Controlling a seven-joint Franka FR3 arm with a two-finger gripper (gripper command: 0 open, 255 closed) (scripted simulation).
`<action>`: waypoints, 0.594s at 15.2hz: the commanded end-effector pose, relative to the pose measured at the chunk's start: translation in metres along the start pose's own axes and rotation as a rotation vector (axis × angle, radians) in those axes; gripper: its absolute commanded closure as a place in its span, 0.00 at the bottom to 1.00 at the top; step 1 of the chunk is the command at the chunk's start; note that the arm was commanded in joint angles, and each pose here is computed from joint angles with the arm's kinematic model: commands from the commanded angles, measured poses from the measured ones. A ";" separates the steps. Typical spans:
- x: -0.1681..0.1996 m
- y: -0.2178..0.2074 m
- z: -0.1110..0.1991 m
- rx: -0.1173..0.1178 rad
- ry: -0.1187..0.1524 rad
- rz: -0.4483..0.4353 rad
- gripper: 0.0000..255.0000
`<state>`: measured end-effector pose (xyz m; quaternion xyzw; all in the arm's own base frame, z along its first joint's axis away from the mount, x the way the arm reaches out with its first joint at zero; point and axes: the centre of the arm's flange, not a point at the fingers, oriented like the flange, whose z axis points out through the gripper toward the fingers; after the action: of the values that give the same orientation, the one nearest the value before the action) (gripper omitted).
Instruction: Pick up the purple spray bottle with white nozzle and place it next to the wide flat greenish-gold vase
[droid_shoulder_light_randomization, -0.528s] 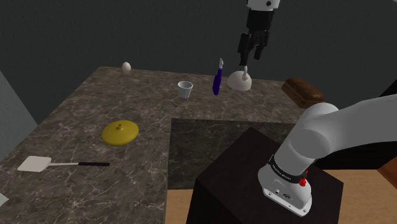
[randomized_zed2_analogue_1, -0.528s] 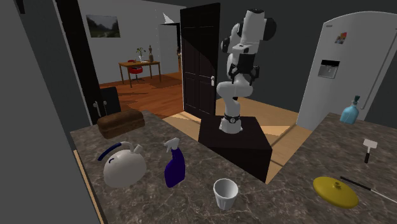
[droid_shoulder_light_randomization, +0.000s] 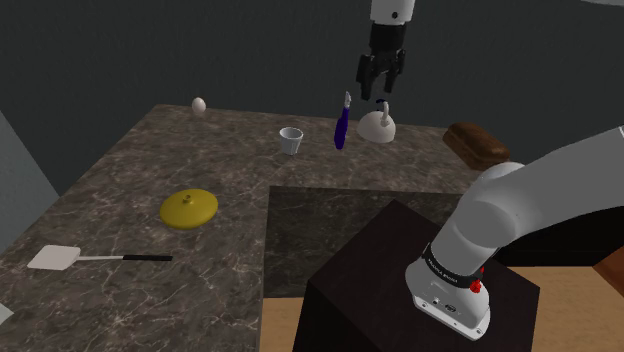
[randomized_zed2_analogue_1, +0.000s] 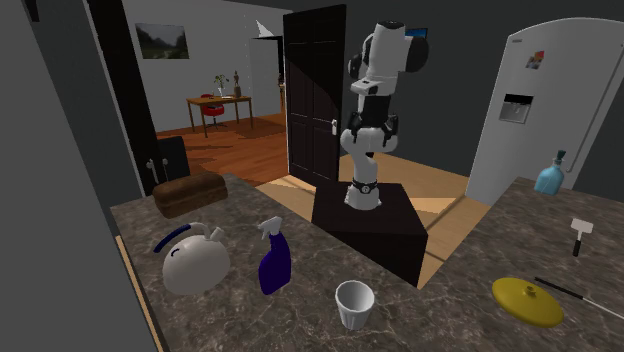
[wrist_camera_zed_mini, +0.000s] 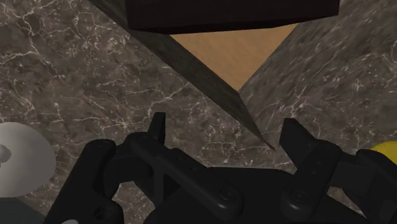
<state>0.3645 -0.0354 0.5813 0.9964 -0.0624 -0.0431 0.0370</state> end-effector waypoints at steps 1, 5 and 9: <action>0.024 0.013 0.010 -0.001 -0.003 0.027 0.00; 0.069 0.038 0.026 -0.001 -0.009 0.081 0.00; 0.112 0.066 0.042 -0.001 -0.016 0.135 0.00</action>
<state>0.4534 -0.1088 0.5419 0.9905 -0.1225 -0.0483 0.0392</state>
